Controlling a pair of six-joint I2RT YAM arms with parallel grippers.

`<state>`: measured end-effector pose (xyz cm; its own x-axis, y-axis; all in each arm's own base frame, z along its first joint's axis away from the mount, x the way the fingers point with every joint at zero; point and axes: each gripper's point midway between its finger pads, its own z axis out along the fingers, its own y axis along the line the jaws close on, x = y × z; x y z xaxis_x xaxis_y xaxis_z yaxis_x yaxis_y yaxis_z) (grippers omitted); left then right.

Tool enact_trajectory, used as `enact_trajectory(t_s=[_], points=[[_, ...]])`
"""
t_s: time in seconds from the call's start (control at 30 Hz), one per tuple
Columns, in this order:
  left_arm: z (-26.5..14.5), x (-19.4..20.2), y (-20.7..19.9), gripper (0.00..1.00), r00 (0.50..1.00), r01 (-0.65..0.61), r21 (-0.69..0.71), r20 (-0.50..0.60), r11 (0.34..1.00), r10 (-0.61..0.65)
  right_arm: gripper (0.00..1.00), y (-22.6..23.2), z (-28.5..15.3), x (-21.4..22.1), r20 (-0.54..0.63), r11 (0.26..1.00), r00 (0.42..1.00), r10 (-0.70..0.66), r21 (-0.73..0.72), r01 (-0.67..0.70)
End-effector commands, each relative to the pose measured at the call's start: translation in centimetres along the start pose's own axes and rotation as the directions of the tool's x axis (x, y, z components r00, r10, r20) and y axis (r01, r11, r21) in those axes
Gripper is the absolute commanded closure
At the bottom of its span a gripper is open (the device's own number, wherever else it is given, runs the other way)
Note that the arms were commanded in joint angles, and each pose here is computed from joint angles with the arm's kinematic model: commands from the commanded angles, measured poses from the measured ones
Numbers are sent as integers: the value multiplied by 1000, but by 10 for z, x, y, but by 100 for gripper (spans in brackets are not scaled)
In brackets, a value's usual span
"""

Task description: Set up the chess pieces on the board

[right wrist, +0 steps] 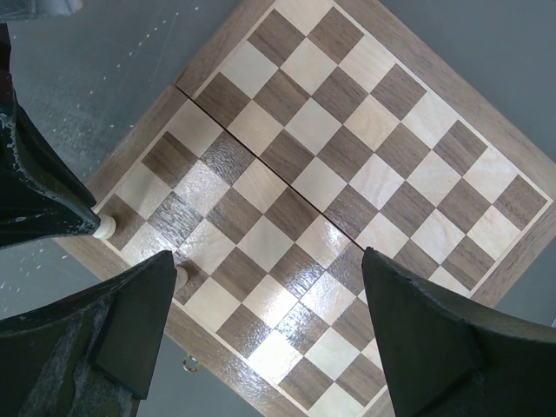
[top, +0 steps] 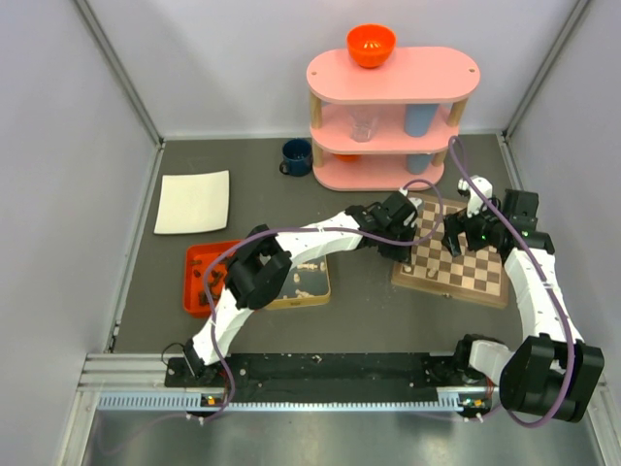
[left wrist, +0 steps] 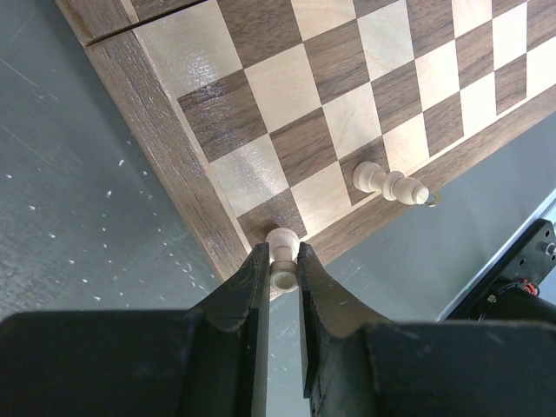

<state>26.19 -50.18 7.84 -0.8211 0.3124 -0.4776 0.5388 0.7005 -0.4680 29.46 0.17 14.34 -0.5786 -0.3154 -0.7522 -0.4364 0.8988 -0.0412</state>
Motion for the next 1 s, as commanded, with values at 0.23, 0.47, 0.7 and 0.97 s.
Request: enact_trajectory(t_s=[0.23,0.47,0.7,0.97], points=[[2,-12,-7,86,999,-22,3,30,1000,22,12,-5,-5,-14,58,999,998,-15,29,13],[5,-11,-7,81,999,-25,0,24,1000,25,12,-6,-5,-13,56,999,998,-17,30,15],[4,-12,-8,77,999,-26,-1,27,1000,26,12,-5,-5,-13,56,999,998,-15,30,14],[0,-15,-9,75,999,-33,-5,36,999,34,12,-6,-5,-13,55,999,998,-15,31,14]])
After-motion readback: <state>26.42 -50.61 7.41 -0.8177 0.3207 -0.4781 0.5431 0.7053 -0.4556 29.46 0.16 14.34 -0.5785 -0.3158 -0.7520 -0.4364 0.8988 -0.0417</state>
